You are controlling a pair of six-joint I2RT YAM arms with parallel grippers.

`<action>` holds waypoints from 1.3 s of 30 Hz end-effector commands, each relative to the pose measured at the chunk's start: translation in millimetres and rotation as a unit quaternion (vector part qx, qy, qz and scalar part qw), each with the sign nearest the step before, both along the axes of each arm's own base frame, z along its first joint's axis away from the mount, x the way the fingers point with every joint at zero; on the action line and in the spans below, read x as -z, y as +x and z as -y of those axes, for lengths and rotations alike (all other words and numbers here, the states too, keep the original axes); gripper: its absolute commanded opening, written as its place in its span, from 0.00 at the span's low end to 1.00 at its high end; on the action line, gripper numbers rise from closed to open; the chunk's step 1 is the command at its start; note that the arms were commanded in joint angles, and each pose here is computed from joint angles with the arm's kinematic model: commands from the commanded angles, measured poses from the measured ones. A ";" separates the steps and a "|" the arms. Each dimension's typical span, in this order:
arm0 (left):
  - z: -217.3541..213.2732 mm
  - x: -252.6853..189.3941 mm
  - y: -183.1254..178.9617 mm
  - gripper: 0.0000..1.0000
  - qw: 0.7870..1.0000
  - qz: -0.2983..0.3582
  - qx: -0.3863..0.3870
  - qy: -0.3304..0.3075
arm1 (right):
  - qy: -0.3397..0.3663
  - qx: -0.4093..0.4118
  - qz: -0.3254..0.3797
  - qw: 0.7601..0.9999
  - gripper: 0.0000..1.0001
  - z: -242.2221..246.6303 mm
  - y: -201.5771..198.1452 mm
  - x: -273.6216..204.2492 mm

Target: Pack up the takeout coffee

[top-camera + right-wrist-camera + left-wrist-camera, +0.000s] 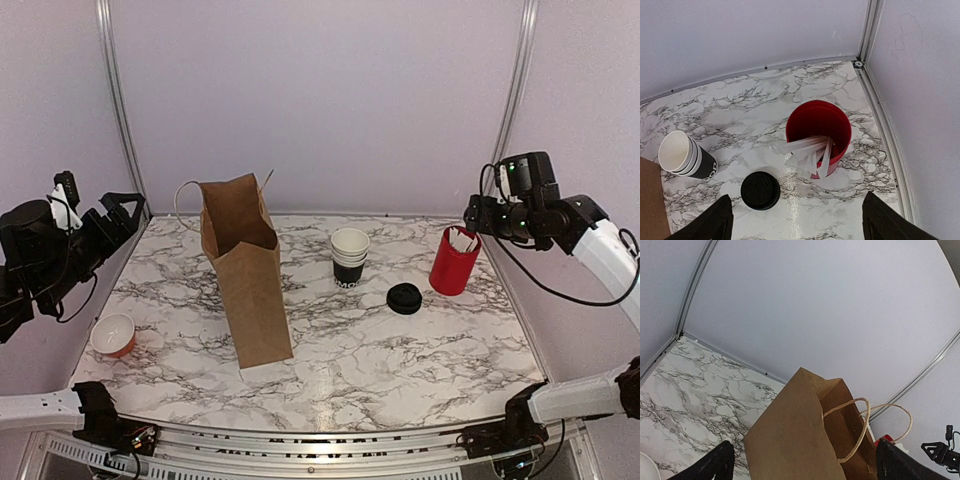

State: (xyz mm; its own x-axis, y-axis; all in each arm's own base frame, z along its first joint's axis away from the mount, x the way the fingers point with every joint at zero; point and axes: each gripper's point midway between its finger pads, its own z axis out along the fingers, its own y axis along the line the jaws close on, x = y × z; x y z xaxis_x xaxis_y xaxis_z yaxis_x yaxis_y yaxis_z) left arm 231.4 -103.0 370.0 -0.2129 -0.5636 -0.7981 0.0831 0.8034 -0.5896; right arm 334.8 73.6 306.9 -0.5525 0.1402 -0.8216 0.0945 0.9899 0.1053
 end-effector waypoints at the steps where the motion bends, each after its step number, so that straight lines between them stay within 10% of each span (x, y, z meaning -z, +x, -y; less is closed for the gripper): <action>1: -8.7 5.4 2.6 0.99 1.000 -0.006 -0.027 0.009 | 0.004 0.037 -0.018 0.999 0.84 27.9 -7.9 17.2; 9: -10.6 5.5 1.4 0.99 1.000 -0.005 -0.028 0.008 | 0.015 0.076 -0.069 0.995 0.67 59.3 -5.5 64.9; 39: -19.0 1.6 -4.7 0.99 0.999 -0.001 -0.034 -0.007 | -0.011 0.063 -0.075 0.995 0.65 57.0 41.2 91.3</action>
State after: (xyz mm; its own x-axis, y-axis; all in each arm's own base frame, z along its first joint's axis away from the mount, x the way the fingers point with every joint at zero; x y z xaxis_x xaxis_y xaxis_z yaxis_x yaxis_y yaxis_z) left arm 227.6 -88.9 371.6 -0.1783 -0.5883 -0.7888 0.0463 0.7957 -0.6039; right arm 363.5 20.3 197.3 -0.6921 0.2037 -0.6925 0.2283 0.9719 0.0578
